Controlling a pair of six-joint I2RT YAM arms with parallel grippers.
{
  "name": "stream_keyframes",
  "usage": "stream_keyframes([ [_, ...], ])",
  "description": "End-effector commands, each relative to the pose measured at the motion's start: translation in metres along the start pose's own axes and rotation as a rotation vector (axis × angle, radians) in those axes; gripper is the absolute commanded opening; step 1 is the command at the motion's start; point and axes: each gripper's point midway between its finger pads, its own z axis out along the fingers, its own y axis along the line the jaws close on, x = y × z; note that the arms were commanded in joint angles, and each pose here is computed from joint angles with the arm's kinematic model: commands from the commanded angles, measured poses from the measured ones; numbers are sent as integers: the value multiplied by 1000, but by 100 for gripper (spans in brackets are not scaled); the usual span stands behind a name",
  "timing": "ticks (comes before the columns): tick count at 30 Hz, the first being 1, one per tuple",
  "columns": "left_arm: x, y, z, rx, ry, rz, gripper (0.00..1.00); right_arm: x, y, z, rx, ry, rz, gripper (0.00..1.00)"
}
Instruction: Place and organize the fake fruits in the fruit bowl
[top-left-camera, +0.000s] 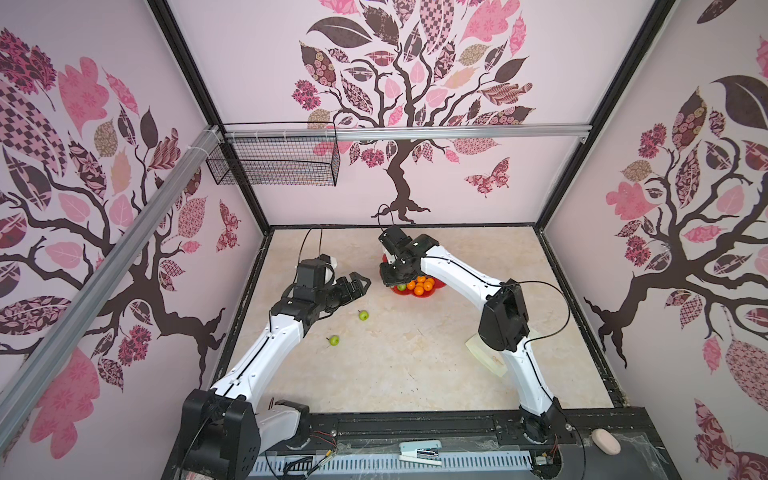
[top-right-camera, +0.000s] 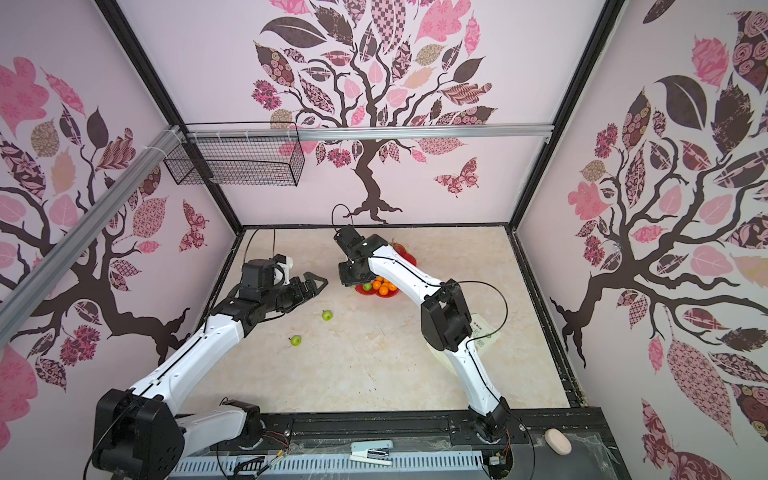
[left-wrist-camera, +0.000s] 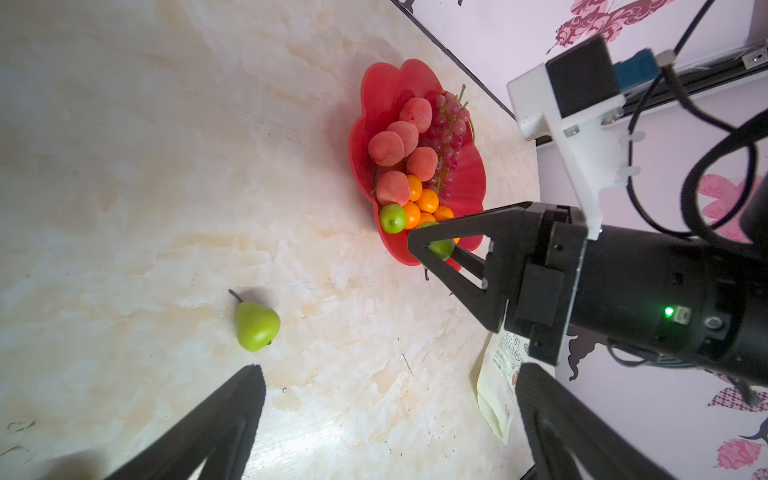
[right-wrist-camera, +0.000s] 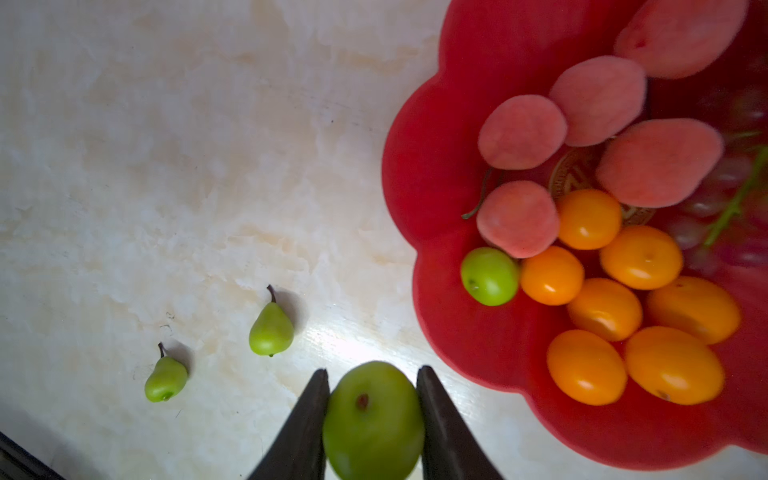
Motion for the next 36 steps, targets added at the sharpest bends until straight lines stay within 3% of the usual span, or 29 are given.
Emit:
stream_keyframes([
  [1, -10, -16, 4, 14, -15, 52, 98, 0, -19, -11, 25, -11, 8, 35],
  [13, 16, -45, 40, 80, 118, 133, 98, 12, -64, 25, 115, 44, 38, 35],
  [36, 33, -42, 48, 96, 181, 132, 98, 26, -71, 56, 122, 115, 45, 40],
])
